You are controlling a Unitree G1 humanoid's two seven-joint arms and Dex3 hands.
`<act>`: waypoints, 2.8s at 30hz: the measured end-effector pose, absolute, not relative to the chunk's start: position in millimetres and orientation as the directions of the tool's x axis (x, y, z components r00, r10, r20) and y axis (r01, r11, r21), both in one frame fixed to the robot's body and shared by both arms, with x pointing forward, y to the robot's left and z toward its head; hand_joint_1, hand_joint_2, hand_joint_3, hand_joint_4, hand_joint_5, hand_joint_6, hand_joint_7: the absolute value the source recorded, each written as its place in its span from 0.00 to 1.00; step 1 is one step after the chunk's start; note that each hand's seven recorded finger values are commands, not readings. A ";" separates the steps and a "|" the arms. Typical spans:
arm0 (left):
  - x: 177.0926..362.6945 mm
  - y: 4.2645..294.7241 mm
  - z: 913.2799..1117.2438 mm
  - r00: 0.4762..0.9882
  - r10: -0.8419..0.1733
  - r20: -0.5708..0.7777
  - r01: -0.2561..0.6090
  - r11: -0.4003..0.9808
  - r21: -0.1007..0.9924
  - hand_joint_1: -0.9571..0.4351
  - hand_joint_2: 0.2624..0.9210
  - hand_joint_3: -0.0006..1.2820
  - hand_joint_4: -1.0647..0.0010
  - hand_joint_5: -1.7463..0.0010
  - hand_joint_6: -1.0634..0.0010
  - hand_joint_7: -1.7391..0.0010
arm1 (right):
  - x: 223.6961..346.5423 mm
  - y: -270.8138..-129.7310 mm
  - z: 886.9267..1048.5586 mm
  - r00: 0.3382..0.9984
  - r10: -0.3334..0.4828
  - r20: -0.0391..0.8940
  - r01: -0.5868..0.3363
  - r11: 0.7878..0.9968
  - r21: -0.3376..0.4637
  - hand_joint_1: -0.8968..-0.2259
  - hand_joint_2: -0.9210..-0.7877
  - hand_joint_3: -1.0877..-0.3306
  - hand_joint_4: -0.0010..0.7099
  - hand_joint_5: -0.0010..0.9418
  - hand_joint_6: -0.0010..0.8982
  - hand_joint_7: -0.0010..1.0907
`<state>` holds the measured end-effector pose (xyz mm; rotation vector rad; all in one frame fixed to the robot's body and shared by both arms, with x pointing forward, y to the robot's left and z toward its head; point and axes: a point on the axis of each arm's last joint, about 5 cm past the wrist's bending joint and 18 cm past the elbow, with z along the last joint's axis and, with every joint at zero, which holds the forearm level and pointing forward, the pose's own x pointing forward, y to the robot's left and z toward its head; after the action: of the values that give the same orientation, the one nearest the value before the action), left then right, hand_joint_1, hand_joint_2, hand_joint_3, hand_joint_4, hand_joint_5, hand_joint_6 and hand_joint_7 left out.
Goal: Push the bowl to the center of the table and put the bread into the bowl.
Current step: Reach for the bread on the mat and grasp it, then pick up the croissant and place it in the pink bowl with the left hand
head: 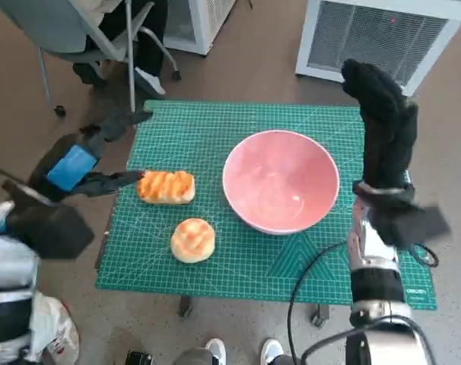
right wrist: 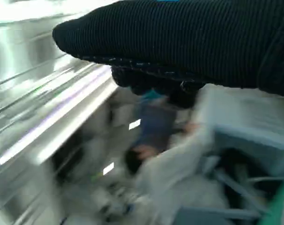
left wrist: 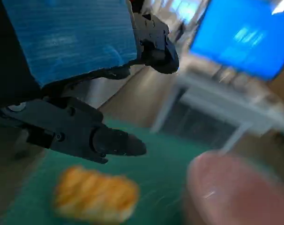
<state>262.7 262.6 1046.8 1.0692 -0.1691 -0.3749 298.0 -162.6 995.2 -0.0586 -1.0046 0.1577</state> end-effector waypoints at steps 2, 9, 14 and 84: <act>265.8 260.0 1050.3 0.928 -0.355 -0.111 0.254 0.388 0.886 0.56 0.85 0.01 0.74 1.00 0.61 0.98 | 291.3 -162.2 998.3 0.483 0.176 0.858 -0.107 0.984 -0.142 0.78 0.00 0.74 0.59 0.01 0.06 0.79; 275.6 244.2 1056.0 0.916 -0.295 -0.273 0.354 0.268 0.896 0.58 0.84 0.01 0.77 1.00 0.64 1.00 | 276.1 -161.9 1005.6 0.394 0.210 0.895 -0.104 0.977 -0.184 0.84 0.00 0.72 0.59 0.01 0.04 0.80; 282.6 234.1 1056.4 0.892 -0.269 -0.362 0.420 0.206 0.884 0.57 0.85 0.01 0.79 1.00 0.67 1.00 | 270.0 -162.3 1007.6 0.370 0.223 0.902 -0.102 0.975 -0.199 0.83 0.00 0.73 0.59 0.01 0.03 0.81; 341.1 204.5 1034.4 0.898 -0.345 -0.273 0.345 0.168 0.923 0.69 1.00 0.12 0.45 0.26 0.49 0.29 | 262.0 -162.0 1003.6 0.418 0.211 0.884 -0.081 0.977 -0.195 0.79 0.00 0.75 0.59 0.02 0.02 0.82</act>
<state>341.1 204.5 1034.4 1.3127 0.0001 -0.4910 262.0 -162.0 1003.6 -0.1289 -1.1254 0.1838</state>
